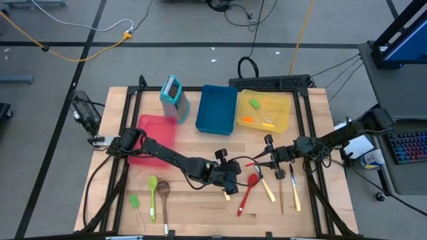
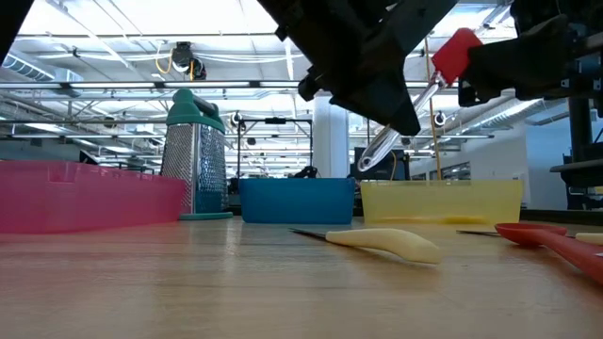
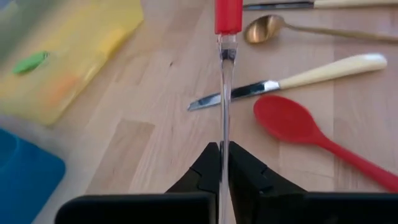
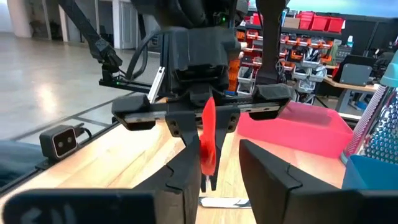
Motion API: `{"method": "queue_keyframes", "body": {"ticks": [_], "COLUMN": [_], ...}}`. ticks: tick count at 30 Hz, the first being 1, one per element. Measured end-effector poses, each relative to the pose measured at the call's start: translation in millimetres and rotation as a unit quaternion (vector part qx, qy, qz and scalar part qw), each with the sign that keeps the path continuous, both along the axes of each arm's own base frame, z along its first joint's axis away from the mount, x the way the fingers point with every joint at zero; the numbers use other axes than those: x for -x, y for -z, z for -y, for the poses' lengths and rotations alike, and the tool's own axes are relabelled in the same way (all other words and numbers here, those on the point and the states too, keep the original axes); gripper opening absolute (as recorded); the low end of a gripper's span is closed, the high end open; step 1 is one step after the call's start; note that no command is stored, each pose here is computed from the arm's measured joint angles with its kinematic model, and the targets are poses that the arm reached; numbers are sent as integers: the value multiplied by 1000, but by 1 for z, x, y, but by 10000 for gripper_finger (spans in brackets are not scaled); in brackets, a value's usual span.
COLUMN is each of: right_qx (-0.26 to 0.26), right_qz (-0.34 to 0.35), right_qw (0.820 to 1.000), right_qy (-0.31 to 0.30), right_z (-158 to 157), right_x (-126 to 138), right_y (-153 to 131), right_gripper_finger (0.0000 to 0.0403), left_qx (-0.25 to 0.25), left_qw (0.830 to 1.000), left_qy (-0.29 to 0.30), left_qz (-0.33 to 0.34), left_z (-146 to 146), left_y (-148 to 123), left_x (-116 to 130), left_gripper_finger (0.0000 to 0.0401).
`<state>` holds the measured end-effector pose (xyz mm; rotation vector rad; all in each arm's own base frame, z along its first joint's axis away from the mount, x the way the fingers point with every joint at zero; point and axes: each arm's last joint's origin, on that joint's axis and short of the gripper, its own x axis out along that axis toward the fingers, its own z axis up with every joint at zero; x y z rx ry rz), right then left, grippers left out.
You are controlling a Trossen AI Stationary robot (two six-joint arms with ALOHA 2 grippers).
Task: Pick & Place Kitchen Items
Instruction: Put the red spatula into the yellow bin
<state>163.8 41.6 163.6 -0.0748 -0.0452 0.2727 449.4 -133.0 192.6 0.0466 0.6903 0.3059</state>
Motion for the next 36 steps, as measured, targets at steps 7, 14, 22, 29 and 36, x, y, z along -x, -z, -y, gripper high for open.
{"method": "queue_keyframes", "body": {"ticks": [7,14,22,29,36], "right_qx": [-7,-8,-10,-10,-5], "right_qz": [2,2,2,2,-18], "right_qw": [1000,1000,1000,1000,1000], "right_qy": [0,0,0,0,1], "right_z": [0,0,0,0,0], "right_x": [0,0,0,0,0], "right_y": [-1,-1,-1,-1,3], "right_gripper_finger": [80,44,8,4,2], "left_qx": [7,10,26,29,28], "left_qw": [1000,1000,1000,999,999], "left_qy": [-4,-9,-11,-11,-12], "left_qz": [-8,-5,4,21,21], "left_z": [0,-2,-9,-14,-15], "left_y": [1,1,0,-2,-2], "left_x": [1,1,-3,-7,-7], "left_gripper_finger": [19,14,10,10,10]}}
